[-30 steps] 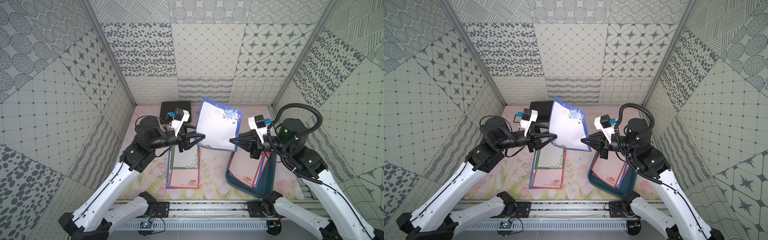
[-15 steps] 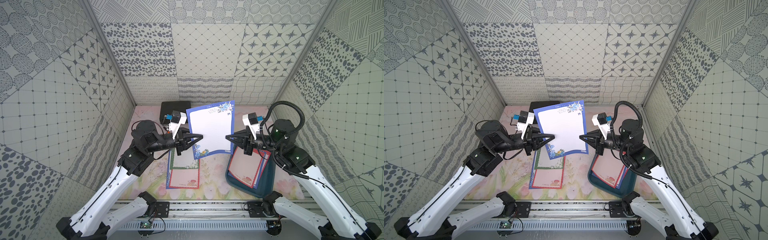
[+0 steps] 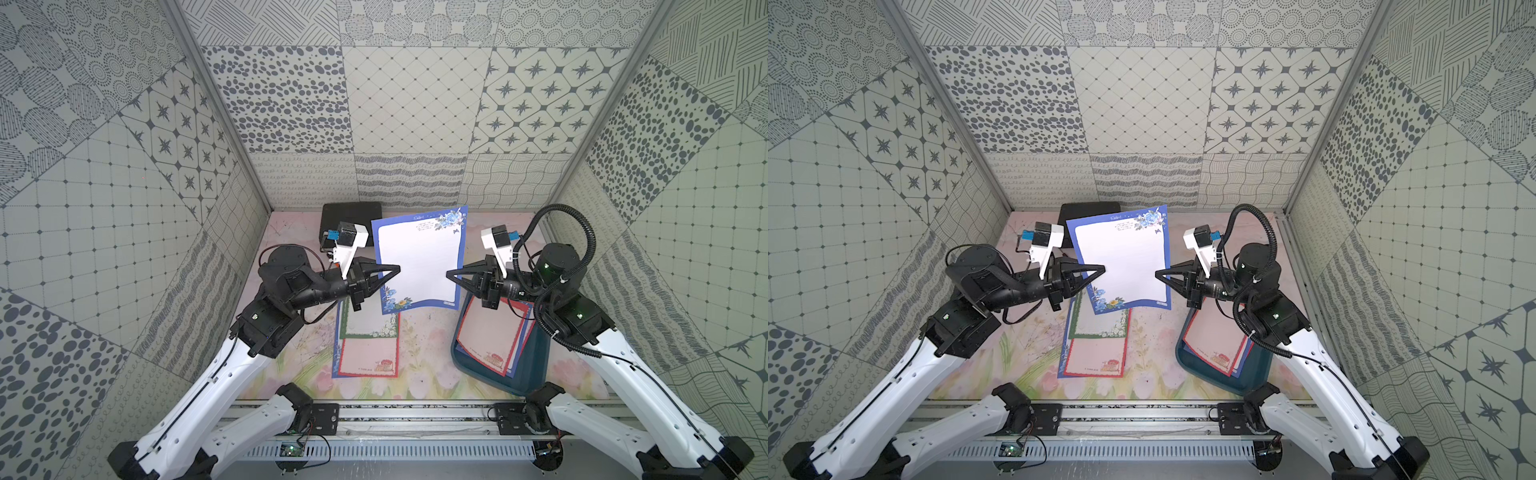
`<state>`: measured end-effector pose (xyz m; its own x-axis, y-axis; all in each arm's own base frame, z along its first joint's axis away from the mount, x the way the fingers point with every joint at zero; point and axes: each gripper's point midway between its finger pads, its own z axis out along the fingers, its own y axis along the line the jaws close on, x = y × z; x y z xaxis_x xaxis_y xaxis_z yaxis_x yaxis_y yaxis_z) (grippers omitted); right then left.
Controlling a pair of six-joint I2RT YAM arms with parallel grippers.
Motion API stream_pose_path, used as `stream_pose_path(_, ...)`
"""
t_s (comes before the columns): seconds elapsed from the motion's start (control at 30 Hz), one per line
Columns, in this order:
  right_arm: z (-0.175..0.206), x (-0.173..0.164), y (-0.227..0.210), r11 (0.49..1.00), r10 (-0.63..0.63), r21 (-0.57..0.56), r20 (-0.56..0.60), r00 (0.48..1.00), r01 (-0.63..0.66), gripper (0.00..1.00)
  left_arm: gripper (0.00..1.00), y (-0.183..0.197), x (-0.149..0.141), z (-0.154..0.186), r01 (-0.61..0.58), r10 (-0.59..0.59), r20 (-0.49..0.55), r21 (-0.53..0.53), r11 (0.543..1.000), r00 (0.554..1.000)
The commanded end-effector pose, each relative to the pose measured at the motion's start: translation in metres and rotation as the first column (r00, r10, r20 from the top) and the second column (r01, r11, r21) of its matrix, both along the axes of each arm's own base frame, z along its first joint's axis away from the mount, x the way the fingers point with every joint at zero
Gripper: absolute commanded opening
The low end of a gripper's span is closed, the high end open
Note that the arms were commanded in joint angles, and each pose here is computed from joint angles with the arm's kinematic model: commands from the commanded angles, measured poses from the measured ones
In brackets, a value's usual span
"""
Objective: Take out the stationery paper from the storage box
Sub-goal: Place the stationery paper at the center of the board.
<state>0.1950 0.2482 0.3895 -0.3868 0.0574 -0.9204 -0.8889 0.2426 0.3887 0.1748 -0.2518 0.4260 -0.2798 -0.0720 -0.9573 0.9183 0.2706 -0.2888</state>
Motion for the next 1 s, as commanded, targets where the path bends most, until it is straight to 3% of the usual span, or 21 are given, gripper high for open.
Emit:
stream_pose_path(0.0, 0.000, 0.002, 0.000, 1.000, -0.006, 0.016, -0.016, 1.000, 0.007, 0.03, 0.00, 0.009, 0.019, 0.001, -0.119, 0.119, -0.031, 0.000, 0.993, 0.992)
stream_pose_path(0.13, -0.020, 0.007, 0.003, 1.000, -0.012, 0.011, -0.122, 0.992, 0.013, 0.06, 0.00, 0.022, 0.039, -0.030, -0.256, 0.270, -0.165, 0.099, 0.961, 0.949)
stream_pose_path(0.33, -0.063, 0.002, 0.010, 1.000, -0.001, -0.023, -0.264, 0.965, -0.005, 0.21, 0.00, 0.048, 0.044, -0.110, -0.350, 0.463, -0.344, 0.342, 0.872, 0.817)
stream_pose_path(0.5, -0.086, 0.005, 0.009, 0.997, -0.043, -0.080, -0.320, 0.947, 0.018, 0.53, 0.00, 0.053, 0.034, -0.146, -0.317, 0.482, -0.425, 0.403, 0.858, 0.766)
stream_pose_path(0.57, -0.098, 0.014, 0.003, 0.987, -0.121, -0.144, -0.332, 0.936, 0.076, 0.60, 0.00, 0.057, 0.032, -0.163, -0.301, 0.508, -0.450, 0.455, 0.838, 0.735)
stream_pose_path(0.73, -0.119, 0.024, -0.007, 0.955, -0.231, -0.256, -0.338, 0.912, 0.147, 0.62, 0.00, 0.064, 0.022, -0.212, -0.189, 0.554, -0.533, 0.590, 0.785, 0.639)
stream_pose_path(0.8, -0.123, 0.025, -0.007, 0.953, -0.237, -0.266, -0.346, 0.908, 0.147, 0.62, 0.00, 0.067, 0.017, -0.235, -0.118, 0.570, -0.585, 0.630, 0.767, 0.577)
stream_pose_path(0.97, -0.130, 0.028, -0.004, 0.951, -0.235, -0.280, -0.370, 0.899, 0.133, 0.62, 0.00, 0.061, 0.013, -0.268, 0.029, 0.520, -0.730, 0.592, 0.806, 0.443)
